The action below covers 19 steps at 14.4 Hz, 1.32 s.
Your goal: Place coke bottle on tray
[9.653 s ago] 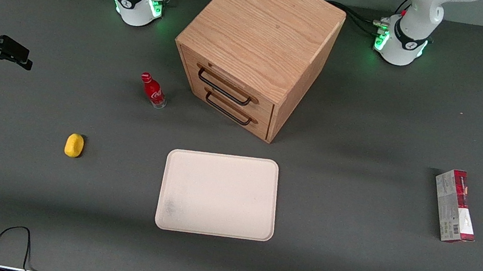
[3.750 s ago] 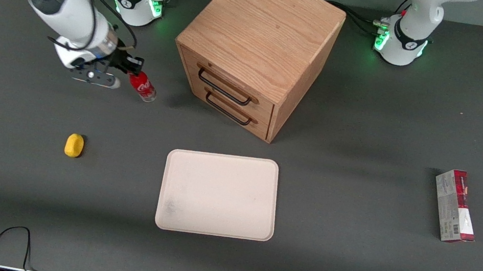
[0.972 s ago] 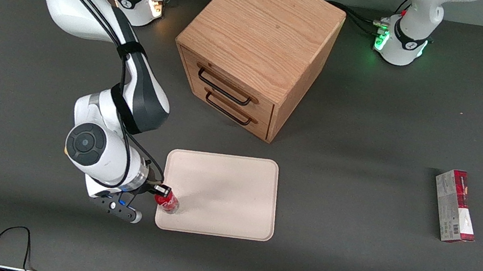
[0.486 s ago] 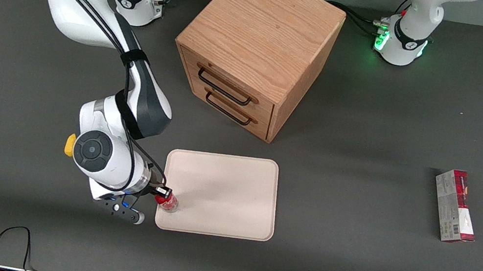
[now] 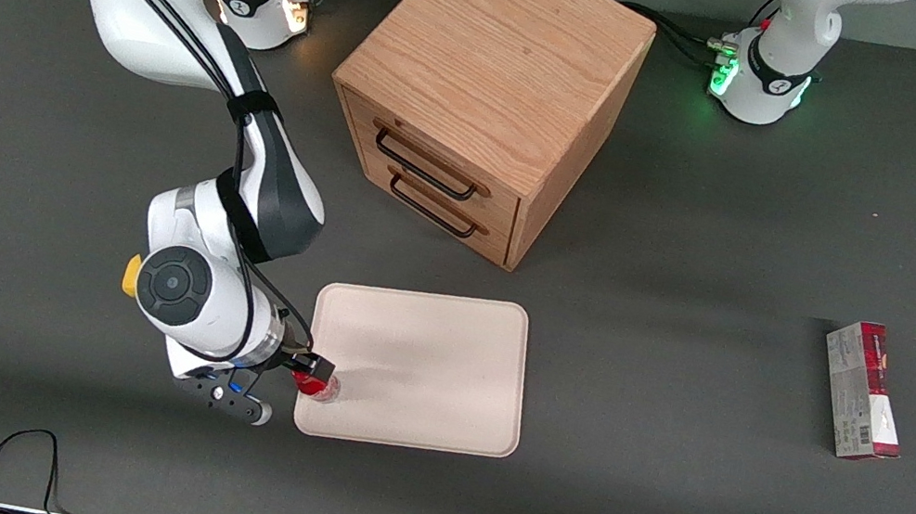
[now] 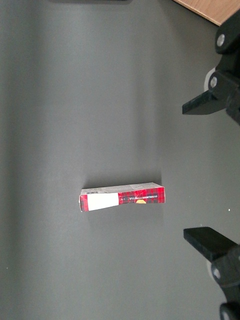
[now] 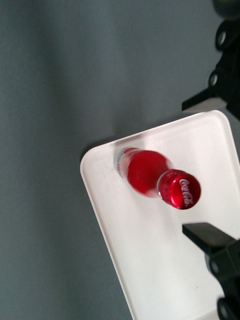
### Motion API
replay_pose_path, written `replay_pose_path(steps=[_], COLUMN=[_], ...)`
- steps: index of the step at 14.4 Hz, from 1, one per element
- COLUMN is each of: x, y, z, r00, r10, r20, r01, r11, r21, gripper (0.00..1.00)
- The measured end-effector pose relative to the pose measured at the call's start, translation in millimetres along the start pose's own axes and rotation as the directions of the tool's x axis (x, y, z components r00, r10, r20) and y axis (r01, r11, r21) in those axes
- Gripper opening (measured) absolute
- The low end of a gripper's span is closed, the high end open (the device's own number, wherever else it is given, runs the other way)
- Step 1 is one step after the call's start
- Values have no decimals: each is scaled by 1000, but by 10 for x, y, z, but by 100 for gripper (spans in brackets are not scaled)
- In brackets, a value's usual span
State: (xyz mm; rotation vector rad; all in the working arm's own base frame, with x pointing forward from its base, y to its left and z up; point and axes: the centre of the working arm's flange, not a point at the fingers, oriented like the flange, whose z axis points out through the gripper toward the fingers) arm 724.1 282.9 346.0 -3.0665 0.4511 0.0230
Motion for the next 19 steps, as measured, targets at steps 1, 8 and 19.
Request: replay_pose_path(steps=[1,8,19], x=[-25,-390,-1102], y=[29,762,2988], z=[-71,-966,-2319], r00=[1000,981,954], r10=[-5,-167,-298], r20=[15,102,47], r01=[5,173,300], r11=[1000,983,953], r21=[-16,-54,-50], gripper=[100,100,100])
